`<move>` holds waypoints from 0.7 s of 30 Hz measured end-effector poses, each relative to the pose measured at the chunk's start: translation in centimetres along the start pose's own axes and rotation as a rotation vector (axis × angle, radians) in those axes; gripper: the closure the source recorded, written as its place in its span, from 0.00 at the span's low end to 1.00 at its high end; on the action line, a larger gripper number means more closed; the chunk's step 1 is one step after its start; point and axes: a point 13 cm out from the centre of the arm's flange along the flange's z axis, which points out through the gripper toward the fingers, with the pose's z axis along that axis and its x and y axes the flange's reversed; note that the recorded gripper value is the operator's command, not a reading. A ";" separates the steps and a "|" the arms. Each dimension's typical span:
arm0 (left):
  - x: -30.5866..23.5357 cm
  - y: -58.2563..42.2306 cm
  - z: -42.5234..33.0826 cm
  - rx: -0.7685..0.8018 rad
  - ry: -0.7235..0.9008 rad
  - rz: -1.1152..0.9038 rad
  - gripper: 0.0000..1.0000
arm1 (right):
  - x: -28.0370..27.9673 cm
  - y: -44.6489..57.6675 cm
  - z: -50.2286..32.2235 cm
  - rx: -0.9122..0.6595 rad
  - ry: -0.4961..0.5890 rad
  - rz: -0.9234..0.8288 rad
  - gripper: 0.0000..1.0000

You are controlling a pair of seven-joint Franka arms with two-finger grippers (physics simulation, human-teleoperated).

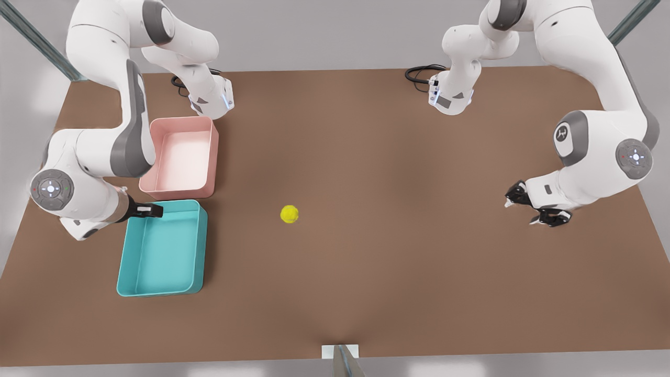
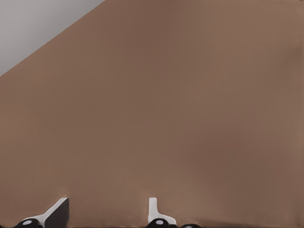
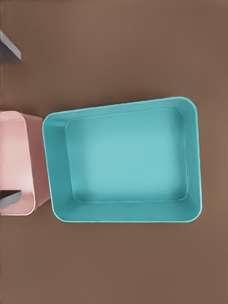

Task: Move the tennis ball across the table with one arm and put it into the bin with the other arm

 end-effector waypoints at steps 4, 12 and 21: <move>2.0 -1.0 -0.5 0.027 0.064 -0.176 0.00 | -1.7 10.8 5.2 -0.032 0.045 -0.136 0.00; 3.1 -2.0 1.0 0.048 0.153 -0.417 0.00 | -4.2 24.1 16.7 -0.094 -0.048 -0.134 0.00; 3.2 -3.1 1.2 0.043 0.187 -0.578 0.00 | 1.6 25.2 21.9 -0.129 -0.131 -0.067 0.00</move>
